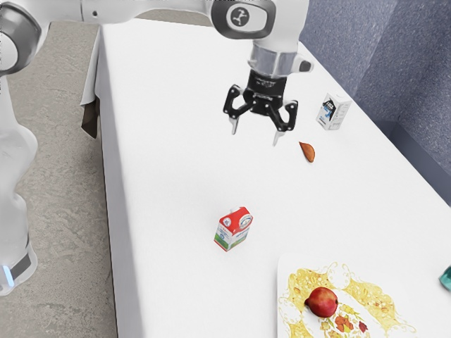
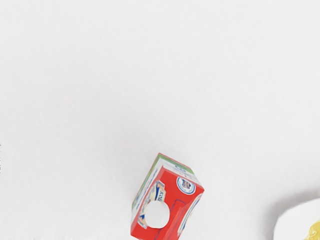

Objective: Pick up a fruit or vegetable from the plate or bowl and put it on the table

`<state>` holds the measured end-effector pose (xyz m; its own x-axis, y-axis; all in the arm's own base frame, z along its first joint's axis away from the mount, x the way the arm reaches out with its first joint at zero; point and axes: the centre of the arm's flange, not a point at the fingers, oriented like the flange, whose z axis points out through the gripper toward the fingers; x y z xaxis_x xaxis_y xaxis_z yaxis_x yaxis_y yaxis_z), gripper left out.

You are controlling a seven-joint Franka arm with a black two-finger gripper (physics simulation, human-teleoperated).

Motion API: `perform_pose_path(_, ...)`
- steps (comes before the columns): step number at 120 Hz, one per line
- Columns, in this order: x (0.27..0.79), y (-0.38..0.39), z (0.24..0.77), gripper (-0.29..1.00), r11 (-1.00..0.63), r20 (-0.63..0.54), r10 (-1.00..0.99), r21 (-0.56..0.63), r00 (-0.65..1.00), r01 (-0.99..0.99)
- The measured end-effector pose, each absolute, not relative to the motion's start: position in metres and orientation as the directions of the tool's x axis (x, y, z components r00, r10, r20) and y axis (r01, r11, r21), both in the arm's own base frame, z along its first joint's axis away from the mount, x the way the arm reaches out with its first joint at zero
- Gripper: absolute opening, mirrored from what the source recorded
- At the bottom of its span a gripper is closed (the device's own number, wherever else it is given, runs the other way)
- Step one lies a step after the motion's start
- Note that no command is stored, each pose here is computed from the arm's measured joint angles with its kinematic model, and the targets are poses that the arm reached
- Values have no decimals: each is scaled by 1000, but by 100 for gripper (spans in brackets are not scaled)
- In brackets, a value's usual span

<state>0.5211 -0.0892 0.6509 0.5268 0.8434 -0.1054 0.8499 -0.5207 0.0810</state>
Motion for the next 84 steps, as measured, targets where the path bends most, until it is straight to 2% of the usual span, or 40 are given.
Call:
perform_pose_path(11,523,-90,646,70,-444,-113,887,58,448,894)
perform_pose_path(20,522,-103,649,70,-444,-107,888,61,448,894)
perform_pose_path(34,520,-144,652,70,-559,-61,825,63,562,827)
perform_pose_path(46,574,-186,643,70,-664,9,747,72,665,745)
perform_pose_path(64,589,-276,599,70,-848,26,529,56,848,527)
perform_pose_path(84,603,-309,558,70,-930,33,366,56,930,364)
